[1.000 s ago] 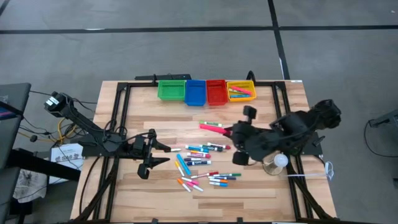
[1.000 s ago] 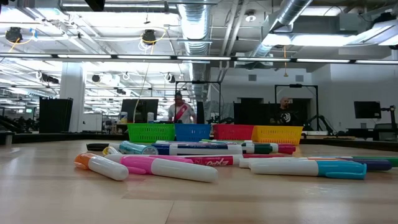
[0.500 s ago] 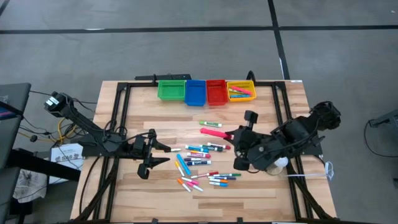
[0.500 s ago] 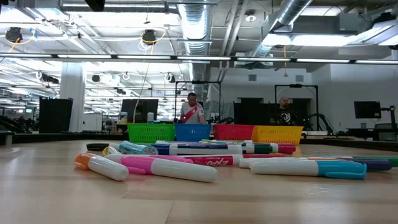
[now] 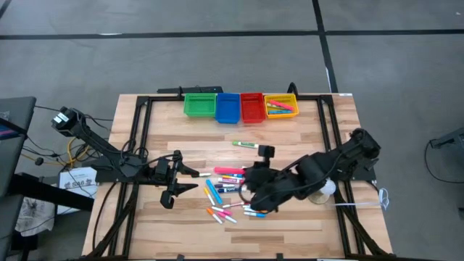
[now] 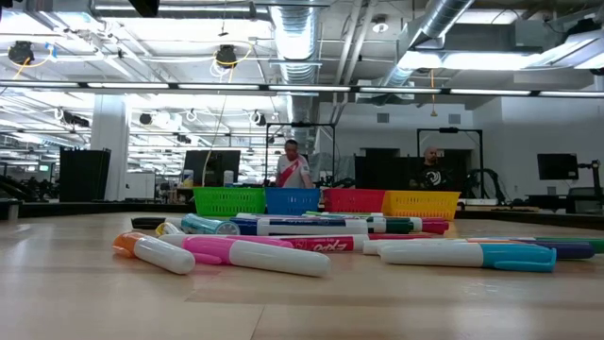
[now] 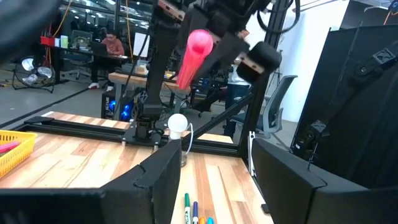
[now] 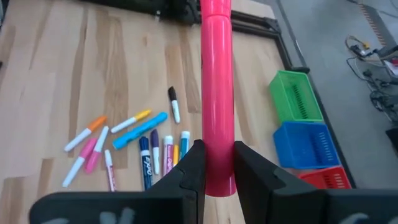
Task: Pick & Place Markers
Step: Put the large pink highlighter pen into the yellow bin
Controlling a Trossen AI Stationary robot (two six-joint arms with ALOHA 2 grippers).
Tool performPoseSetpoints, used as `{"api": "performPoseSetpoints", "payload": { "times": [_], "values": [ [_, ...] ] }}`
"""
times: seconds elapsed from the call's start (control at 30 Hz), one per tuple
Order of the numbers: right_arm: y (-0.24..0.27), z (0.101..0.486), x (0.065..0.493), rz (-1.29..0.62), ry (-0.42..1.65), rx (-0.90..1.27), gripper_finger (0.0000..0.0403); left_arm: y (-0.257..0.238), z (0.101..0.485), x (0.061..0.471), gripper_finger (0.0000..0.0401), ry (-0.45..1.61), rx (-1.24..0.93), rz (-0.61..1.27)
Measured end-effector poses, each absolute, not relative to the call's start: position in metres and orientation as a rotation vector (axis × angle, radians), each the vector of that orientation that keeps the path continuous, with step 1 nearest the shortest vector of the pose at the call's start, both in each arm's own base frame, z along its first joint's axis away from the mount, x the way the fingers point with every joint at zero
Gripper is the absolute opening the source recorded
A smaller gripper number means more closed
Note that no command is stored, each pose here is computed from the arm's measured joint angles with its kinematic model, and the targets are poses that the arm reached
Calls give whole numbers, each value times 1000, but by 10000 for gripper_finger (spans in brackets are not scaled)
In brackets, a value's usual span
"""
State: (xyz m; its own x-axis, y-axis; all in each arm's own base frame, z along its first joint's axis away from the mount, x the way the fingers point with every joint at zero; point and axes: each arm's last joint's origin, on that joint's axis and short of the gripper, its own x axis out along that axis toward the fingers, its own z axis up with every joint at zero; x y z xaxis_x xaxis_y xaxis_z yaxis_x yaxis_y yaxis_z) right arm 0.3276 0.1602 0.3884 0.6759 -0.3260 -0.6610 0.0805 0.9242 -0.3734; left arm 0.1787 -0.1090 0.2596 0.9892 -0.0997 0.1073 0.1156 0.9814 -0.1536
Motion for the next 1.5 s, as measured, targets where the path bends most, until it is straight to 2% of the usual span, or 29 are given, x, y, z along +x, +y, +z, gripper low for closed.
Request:
{"api": "performPoseSetpoints", "payload": {
  "times": [0.3,0.5,0.73,0.93,1.2,1.37,1.5],
  "values": [
    [140,393,330,-287,813,-313,55,-109,260,178,195,-103,-163,-109],
    [108,387,327,-392,949,-341,56,-102,269,170,195,-129,-148,-95],
    [65,383,324,-493,1122,-384,56,-83,271,159,195,-64,-131,-42],
    [15,383,315,-418,1203,-396,56,-66,273,165,195,-78,-149,58],
    [-81,365,264,-400,1161,-242,56,-46,267,177,195,-61,-183,186],
    [-132,342,228,-501,1108,-86,56,-36,265,182,195,-54,-201,244],
    [-161,320,208,-588,1154,-15,56,-30,263,185,195,-51,-200,281]
  ]
}}
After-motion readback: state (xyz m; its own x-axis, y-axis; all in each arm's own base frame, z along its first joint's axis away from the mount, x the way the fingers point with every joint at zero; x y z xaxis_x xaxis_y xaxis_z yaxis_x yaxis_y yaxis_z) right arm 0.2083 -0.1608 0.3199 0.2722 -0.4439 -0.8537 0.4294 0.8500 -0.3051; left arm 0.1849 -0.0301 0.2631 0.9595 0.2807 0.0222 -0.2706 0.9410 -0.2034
